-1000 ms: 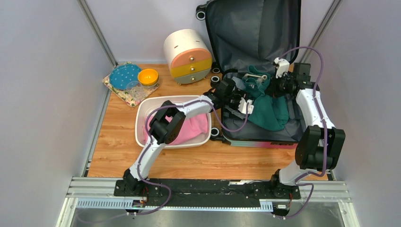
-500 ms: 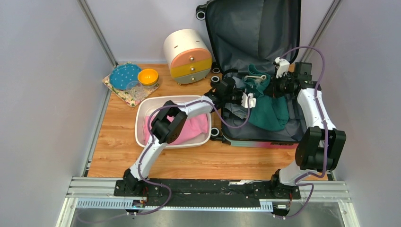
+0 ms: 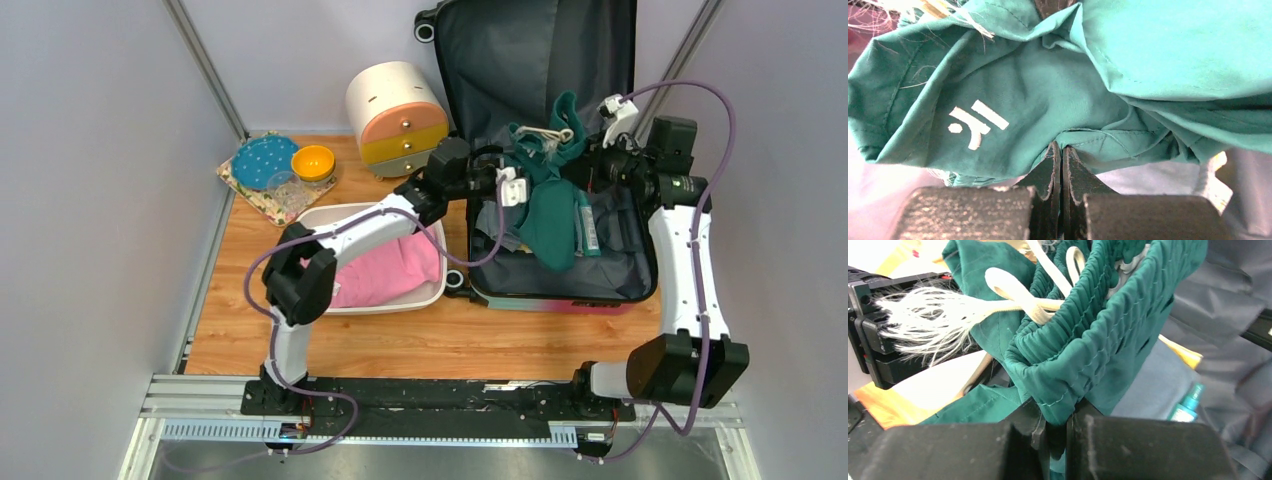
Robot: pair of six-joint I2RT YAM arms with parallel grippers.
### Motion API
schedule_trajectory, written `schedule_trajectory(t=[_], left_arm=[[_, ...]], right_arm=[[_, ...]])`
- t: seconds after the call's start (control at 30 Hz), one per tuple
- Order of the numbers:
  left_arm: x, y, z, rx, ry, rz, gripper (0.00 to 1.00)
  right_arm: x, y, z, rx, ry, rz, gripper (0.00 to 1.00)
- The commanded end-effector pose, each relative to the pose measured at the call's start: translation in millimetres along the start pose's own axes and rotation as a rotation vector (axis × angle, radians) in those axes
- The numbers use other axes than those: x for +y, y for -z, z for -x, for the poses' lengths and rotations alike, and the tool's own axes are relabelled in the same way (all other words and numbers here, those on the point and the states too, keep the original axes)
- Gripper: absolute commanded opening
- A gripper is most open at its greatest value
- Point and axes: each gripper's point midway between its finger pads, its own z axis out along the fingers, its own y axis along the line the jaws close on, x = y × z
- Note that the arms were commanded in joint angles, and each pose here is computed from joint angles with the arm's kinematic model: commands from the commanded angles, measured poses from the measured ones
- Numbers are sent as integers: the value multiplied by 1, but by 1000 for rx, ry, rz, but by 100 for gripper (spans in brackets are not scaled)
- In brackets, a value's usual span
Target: Open, take out, and arrange the luggage
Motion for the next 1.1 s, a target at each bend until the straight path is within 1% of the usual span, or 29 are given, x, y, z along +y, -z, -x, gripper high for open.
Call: schedule_trajectory(t=[0.0,0.03,0.07,0.13,0.17,0.2,0.23,0.27,0.3,0.33,0.37,0.4,0.43,0.47,0.5,0.53,0.57,0.6,0.63,0.67,0.77,0.8,0.87,0.9,0.93,1.07], left_arm=[[8,49,42,-73,26,-5,0],[4,58,43,-68,34,-11,0],[1,67,45,-68,40,-15,0],[-9,97,42,-47,57,-18,0],[-11,108,38,-32,67,-13,0],[-21,125,37,-20,81,-19,0],[-19,139,29,3,97,-5,0],[-37,151,13,36,130,-22,0],[-33,166,20,32,123,-1,0],[-39,176,12,54,128,-4,0],[-53,193,-9,100,161,-10,0],[-55,207,-4,84,149,-9,0],[-61,217,-11,93,137,-8,0],[-77,235,-35,140,160,-11,0],[-79,246,-36,140,141,-3,0],[-82,253,-42,146,121,4,0],[-92,262,-54,167,138,-1,0],[-90,272,-62,180,139,14,0],[-89,279,-68,189,133,25,0],[-95,284,-75,198,146,25,0],[-94,303,-91,220,167,50,0],[-94,307,-91,208,171,49,0],[-96,320,-98,226,181,47,0],[-97,322,-95,209,156,35,0],[-103,328,-98,218,176,26,0],[-115,339,-98,233,159,15,0]], right_arm=[[54,11,44,-112,63,127,0],[62,8,46,-117,55,146,0],[85,1,47,-112,72,195,0],[106,-8,45,-108,83,238,0],[129,-15,42,-97,95,277,0],[140,-23,34,-82,94,296,0],[150,-29,34,-89,112,315,0],[174,-38,28,-70,135,349,0],[185,-45,24,-59,144,366,0],[194,-57,18,-37,150,383,0],[213,-66,11,-15,159,408,0],[220,-74,7,-1,163,411,0],[224,-92,1,22,161,408,0],[237,-101,-4,32,174,411,0],[244,-110,-7,42,167,412,0],[248,-128,-15,64,166,411,0],[261,-135,-14,64,176,419,0],[268,-143,-17,71,172,421,0],[271,-161,-27,96,162,422,0],[284,-165,-18,81,156,437,0],[297,-192,-28,108,120,432,0],[302,-197,-21,89,121,428,0],[308,-214,-35,122,94,419,0],[310,-219,-34,121,86,415,0],[312,-228,-45,140,81,411,0],[331,-238,-59,163,105,444,0]])
